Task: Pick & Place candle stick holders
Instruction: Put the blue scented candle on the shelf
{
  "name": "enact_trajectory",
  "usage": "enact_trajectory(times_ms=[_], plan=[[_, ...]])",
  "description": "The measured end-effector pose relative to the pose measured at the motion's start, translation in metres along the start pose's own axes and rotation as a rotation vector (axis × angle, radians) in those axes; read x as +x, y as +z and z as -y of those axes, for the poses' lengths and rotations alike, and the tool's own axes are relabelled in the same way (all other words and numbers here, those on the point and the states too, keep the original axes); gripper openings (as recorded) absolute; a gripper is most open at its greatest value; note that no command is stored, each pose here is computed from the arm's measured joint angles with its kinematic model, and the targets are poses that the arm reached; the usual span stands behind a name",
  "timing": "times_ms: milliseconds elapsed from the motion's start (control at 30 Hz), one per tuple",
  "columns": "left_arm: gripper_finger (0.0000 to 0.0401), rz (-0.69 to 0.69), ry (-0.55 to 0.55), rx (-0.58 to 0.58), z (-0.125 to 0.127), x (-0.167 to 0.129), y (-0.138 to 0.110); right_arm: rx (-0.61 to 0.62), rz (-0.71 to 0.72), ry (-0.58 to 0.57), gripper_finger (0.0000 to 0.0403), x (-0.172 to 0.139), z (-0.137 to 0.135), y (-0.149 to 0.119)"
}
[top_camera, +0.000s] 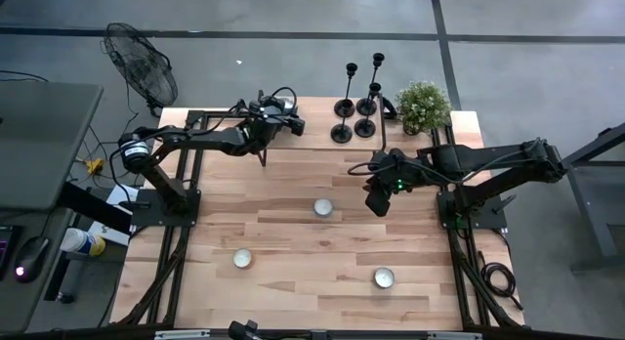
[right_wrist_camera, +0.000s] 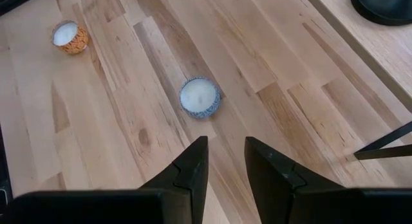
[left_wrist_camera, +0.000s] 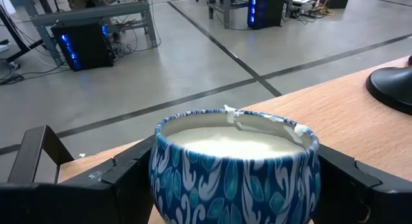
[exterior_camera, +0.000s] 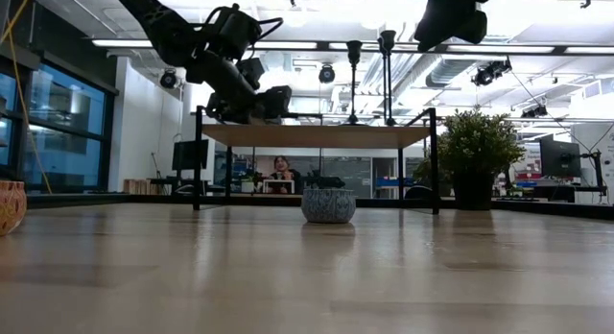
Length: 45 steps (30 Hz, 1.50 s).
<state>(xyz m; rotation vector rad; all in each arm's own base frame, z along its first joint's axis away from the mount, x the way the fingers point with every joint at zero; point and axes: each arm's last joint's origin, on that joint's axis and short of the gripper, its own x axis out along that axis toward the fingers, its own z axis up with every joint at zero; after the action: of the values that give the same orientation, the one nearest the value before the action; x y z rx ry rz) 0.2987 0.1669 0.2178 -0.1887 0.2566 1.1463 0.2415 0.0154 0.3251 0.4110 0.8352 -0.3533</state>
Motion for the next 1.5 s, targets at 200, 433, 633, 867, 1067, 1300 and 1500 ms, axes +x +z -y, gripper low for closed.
enact_trajectory(times_ms=[200, 433, 633, 867, 1067, 1300, 1500], plan=[[0.0306, 0.000, -0.002, 0.000, 0.0001, 0.0000, 0.0000, 0.002, -0.004, 0.006, 0.0094, 0.0000, -0.0003, -0.0002], [0.0306, -0.009, -0.002, 0.007, -0.0001, 0.0000, -0.0010, 0.002, -0.004, 0.006, 0.0094, 0.0000, -0.0003, -0.0002], [0.0306, -0.035, 0.004, 0.028, -0.0009, -0.0001, -0.0039, 0.002, -0.004, 0.006, 0.0094, 0.0001, -0.0002, -0.0002], [0.0306, -0.037, 0.004, 0.029, -0.0010, -0.0001, -0.0041, 0.001, -0.006, 0.009, 0.0094, 0.0000, -0.0002, -0.0003], [0.0306, -0.042, -0.015, 0.035, -0.0004, -0.0001, -0.0042, 0.000, -0.007, 0.008, 0.0094, 0.0003, -0.0002, -0.0005], [0.0306, -0.048, -0.041, 0.038, 0.0003, -0.0001, -0.0043, 0.000, -0.007, 0.008, 0.0094, 0.0003, -0.0002, -0.0005], [0.0334, -0.046, -0.041, 0.037, 0.0004, -0.0001, -0.0041, 0.001, -0.013, 0.017, 0.0094, 0.0003, -0.0004, -0.0007]])
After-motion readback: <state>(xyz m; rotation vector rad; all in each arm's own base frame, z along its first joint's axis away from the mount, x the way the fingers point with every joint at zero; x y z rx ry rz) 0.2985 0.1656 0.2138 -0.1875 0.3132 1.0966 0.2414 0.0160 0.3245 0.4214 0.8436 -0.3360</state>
